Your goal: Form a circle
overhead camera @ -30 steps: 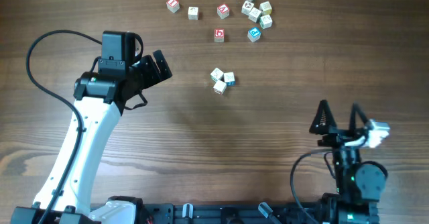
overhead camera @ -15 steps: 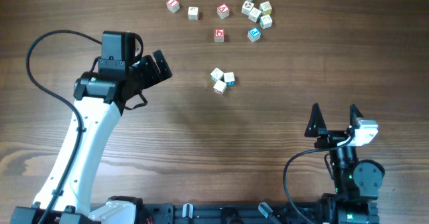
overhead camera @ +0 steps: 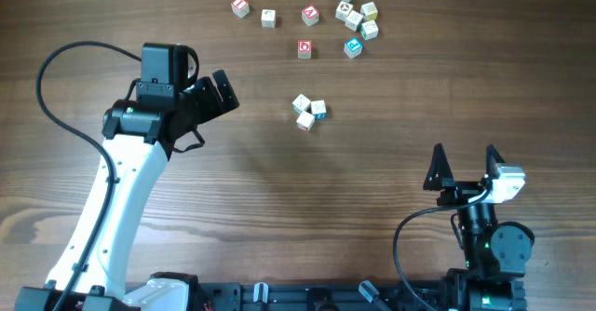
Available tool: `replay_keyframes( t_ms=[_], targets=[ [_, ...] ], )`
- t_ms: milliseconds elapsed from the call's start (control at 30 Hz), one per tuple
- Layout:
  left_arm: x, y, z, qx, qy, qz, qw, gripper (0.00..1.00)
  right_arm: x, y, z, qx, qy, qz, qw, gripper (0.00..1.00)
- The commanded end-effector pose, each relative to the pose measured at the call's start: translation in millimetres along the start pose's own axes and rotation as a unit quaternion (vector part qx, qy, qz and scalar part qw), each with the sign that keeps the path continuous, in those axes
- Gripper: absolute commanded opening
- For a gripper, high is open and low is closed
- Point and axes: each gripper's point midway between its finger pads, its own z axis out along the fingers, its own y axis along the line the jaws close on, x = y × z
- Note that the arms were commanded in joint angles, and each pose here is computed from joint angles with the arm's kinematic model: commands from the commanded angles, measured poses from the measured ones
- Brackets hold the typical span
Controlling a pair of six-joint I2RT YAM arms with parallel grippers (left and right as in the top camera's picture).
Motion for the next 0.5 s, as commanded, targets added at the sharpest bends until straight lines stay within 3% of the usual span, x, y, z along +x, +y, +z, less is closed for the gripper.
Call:
replay_keyframes(
  t_ms=[0, 100, 267, 467],
  targets=[
    [-3, 4, 0, -0.009, -0.003, 0.01, 1.0, 1.0, -4, 1, -1, 0.0, -0.008, -0.011, 1.0, 1.0],
    [-13, 8, 2, -0.024, -0.025, 0.009, 0.999, 1.0, -4, 1, -1, 0.0, -0.008, -0.011, 1.0, 1.0],
    [-38, -2, -24, 0.006, -0.136, 0.014, 0.991, 1.0, -4, 1, -1, 0.0, -0.008, -0.011, 1.0, 1.0],
    [-21, 14, -65, 0.042, -0.256, 0.031, 0.965, 1.0, -4, 1, -1, 0.0, -0.008, -0.011, 1.0, 1.0]
  ],
)
